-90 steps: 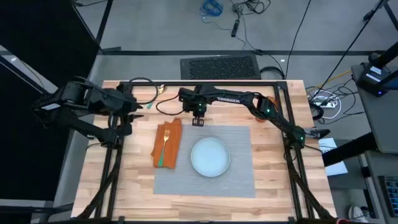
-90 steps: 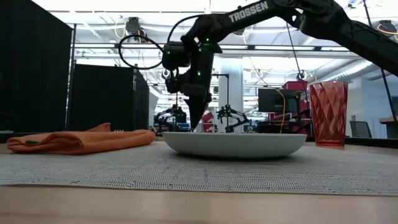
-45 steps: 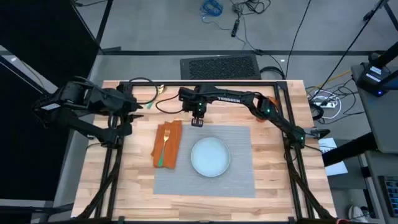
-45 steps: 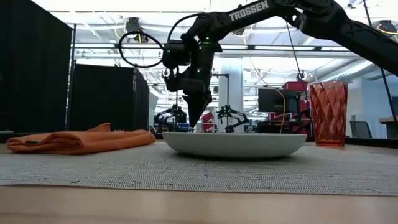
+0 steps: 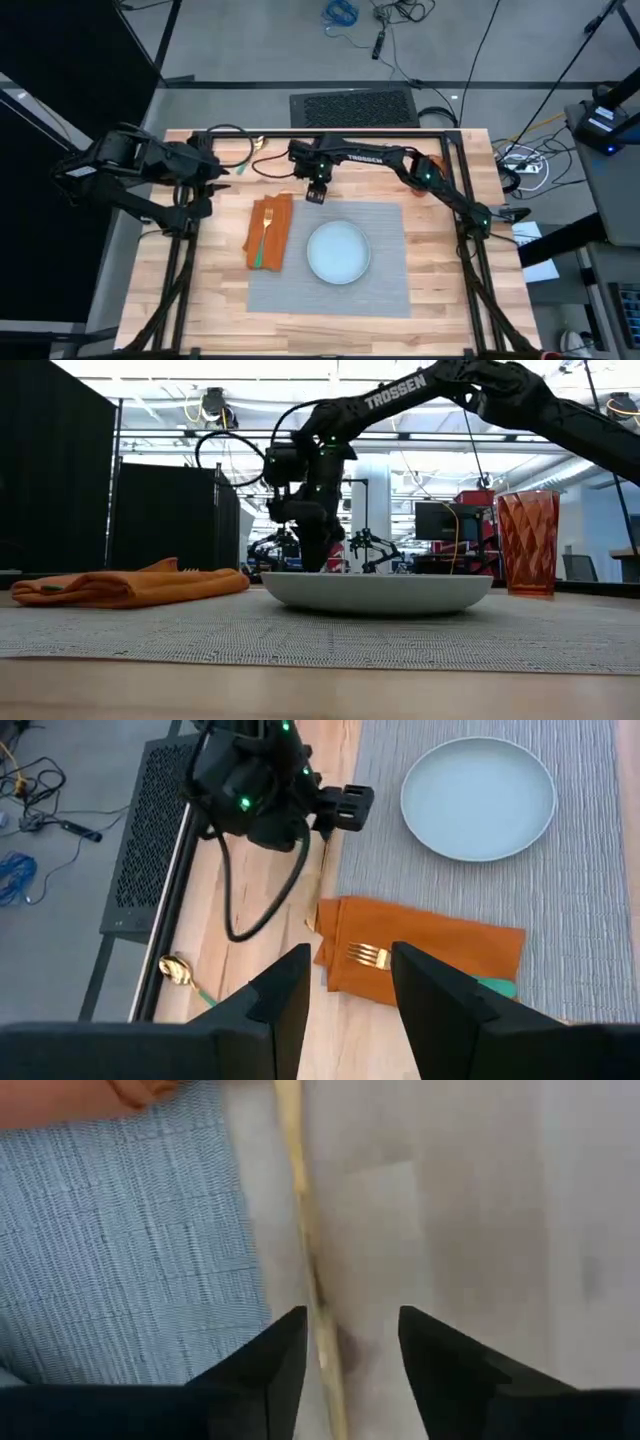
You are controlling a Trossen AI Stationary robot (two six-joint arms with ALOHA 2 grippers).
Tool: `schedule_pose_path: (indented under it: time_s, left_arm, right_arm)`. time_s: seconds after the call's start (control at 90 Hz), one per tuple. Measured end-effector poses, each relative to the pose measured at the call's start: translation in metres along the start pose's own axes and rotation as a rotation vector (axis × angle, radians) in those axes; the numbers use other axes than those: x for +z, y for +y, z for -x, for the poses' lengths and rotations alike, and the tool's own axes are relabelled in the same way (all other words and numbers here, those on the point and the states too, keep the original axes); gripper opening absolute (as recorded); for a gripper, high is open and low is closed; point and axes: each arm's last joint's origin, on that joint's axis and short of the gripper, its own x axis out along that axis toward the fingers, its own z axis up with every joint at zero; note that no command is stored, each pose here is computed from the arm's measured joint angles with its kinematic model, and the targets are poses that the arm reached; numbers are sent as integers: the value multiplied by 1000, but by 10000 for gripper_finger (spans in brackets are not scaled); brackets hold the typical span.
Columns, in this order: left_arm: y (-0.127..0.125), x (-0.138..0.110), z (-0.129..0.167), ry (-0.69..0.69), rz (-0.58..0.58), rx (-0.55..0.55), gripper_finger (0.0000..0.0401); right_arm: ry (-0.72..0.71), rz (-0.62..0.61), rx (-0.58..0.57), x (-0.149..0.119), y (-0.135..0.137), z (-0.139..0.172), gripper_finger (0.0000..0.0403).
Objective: Set table place
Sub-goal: Put the gold table knife on the gray table mat to the right of the blue plate
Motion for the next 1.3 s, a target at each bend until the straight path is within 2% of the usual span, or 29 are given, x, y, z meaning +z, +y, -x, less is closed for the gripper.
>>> schedule_pose_path:
  time_s: [0.1, 0.311, 0.7, 0.778, 0.856, 0.911, 1.3]
  left_arm:
    - [0, 0, 0, 0, 1, 0, 127]
    - [0, 0, 0, 0, 15, 0, 127]
    - [0, 0, 0, -1, 21, 0, 127]
    - [0, 0, 0, 0, 22, 0, 127]
    - [0, 0, 0, -1, 22, 0, 127]
    - [0, 0, 0, -1, 22, 0, 127]
    - [0, 0, 0, 0, 21, -1, 127]
  right_arm:
    - [35, 9, -10, -1, 0, -14, 133]
    - [32, 20, -39, 0, 1, -14, 113]
    - [15, -56, -150, 4, 12, -22, 98]
    - [14, -52, -156, 4, 14, -22, 74]
    - [10, -48, -155, 4, 14, -23, 26]
    - [9, -47, -152, 5, 13, -23, 13]
    - [-5, -38, -182, 5, 14, -16, 2]
